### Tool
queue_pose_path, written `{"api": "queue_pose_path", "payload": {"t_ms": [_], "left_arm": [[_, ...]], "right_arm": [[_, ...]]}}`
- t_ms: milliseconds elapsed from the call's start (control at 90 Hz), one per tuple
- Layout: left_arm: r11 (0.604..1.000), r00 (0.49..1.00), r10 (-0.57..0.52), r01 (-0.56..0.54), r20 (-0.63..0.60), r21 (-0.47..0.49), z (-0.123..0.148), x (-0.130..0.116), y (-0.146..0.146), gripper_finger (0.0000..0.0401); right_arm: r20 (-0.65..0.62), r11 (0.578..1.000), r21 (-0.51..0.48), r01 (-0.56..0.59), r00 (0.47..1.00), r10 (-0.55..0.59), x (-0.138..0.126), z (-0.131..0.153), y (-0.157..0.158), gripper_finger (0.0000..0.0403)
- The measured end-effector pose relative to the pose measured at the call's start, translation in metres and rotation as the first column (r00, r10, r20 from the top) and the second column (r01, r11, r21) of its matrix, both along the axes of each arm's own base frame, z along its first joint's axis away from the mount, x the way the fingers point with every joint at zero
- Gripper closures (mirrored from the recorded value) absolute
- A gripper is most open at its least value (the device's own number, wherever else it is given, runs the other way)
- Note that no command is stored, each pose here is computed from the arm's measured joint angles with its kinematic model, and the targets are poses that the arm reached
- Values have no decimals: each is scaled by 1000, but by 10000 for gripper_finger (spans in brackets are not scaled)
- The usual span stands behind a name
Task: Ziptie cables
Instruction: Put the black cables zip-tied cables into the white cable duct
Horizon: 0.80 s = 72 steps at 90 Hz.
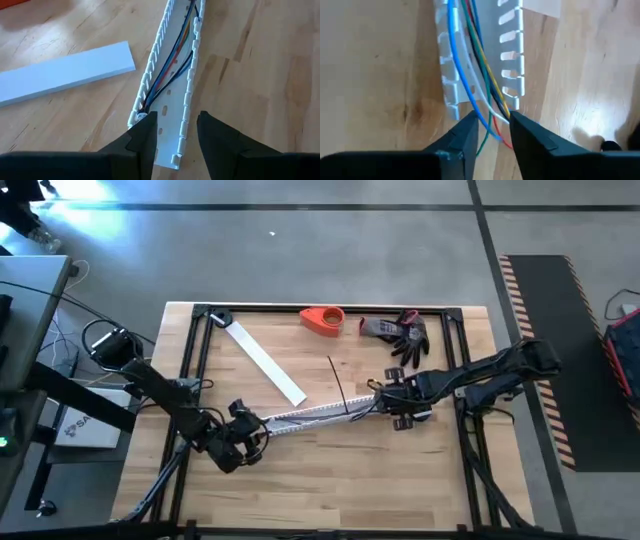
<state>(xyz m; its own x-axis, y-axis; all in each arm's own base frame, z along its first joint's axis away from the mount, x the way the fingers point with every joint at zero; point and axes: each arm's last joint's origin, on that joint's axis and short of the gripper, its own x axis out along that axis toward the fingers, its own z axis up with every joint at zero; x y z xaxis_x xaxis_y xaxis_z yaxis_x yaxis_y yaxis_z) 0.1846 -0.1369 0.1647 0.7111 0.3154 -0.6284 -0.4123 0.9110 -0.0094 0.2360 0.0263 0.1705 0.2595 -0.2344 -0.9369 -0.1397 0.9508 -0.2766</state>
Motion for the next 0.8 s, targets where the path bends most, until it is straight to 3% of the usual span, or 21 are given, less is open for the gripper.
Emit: {"api": "queue_pose_path", "payload": {"t_ms": [133,278,633,800], "left_arm": [[1000,1000,0,0,0,0,0,0,0,282],[1000,1000,0,0,0,0,0,0,0,282],[1000,1000,0,0,1,0,0,0,0,282],[1000,1000,-3,3,4,7,0,0,0,282]], "right_arm": [[2,1000,2,23,1000,-23,0,0,0,388],[-34,995,7,103,994,-103,-5,-1,-4,401],[-56,966,119,229,973,-224,-15,-21,-9,400],[4,973,136,189,981,-191,-6,-12,-5,352]]}}
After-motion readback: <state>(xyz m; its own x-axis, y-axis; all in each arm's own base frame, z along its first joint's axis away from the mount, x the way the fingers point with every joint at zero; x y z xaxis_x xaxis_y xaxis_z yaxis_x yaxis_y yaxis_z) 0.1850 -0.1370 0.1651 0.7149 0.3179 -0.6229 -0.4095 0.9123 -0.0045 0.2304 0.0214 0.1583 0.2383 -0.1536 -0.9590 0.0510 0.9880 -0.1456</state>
